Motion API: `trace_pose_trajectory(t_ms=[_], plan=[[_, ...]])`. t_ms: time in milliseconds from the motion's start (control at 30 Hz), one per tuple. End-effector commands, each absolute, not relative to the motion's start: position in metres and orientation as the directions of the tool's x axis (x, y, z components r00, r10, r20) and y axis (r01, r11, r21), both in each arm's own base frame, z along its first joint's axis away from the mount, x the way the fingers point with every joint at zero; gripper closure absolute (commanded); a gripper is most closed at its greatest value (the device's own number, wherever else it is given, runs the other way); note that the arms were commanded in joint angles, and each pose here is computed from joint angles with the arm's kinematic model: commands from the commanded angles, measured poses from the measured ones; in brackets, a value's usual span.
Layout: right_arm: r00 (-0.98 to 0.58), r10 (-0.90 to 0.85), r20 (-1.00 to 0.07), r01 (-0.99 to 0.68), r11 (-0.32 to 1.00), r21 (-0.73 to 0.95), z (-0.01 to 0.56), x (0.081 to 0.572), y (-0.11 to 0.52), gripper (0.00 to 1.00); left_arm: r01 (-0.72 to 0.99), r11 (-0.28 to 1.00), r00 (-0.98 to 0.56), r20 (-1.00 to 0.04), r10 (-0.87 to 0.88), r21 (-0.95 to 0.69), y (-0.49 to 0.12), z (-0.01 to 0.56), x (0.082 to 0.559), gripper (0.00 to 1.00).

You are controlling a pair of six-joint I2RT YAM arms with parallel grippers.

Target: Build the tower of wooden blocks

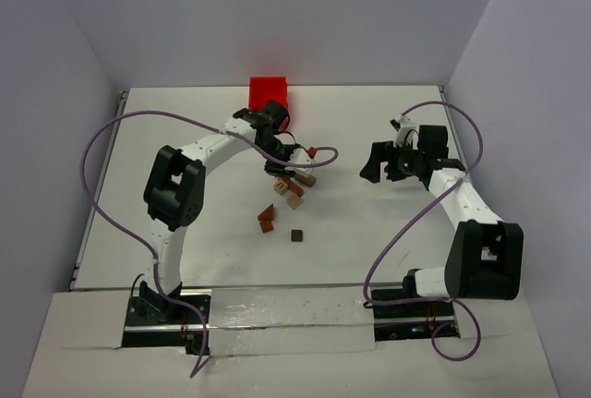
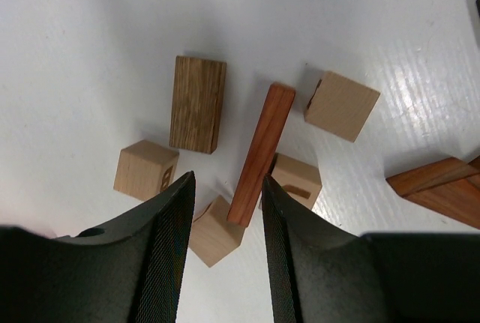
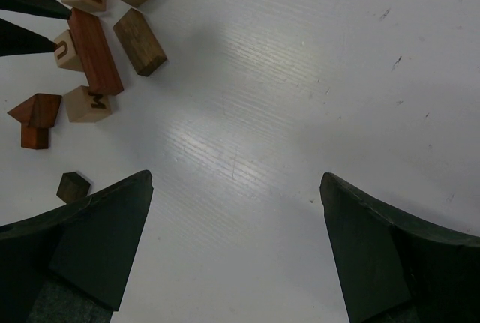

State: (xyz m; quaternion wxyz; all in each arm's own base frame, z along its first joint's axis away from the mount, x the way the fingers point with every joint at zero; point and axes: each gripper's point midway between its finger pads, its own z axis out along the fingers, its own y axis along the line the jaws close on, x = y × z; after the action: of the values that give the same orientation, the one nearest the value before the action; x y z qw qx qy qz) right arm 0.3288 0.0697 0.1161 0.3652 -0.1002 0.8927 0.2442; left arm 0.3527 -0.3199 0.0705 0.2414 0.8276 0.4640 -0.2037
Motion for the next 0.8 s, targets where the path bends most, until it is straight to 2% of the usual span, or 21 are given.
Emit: trace_pose_trajectory(t_ms=[0, 567, 767], plan=[[-0.675, -0.016, -0.738, -0.379, 0.865, 0.328, 0.131, 0.342, 0.065, 0.0, 0.852, -0.478, 0.504, -0.579, 0.641, 0.212, -0.331, 0.076, 0.344, 0.53], [-0.682, -0.018, -0.731, -0.368, 0.873, 0.321, 0.127, 0.344, 0.063, 0.0, 0.87, -0.467, 0.47, -0.548, 0.692, 0.157, -0.329, 0.042, 0.341, 0.5], [-0.681, -0.021, -0.732, -0.368, 0.874, 0.317, 0.127, 0.344, 0.062, 0.0, 0.881, -0.451, 0.45, -0.547, 0.706, 0.144, -0.332, 0.034, 0.342, 0.52]])
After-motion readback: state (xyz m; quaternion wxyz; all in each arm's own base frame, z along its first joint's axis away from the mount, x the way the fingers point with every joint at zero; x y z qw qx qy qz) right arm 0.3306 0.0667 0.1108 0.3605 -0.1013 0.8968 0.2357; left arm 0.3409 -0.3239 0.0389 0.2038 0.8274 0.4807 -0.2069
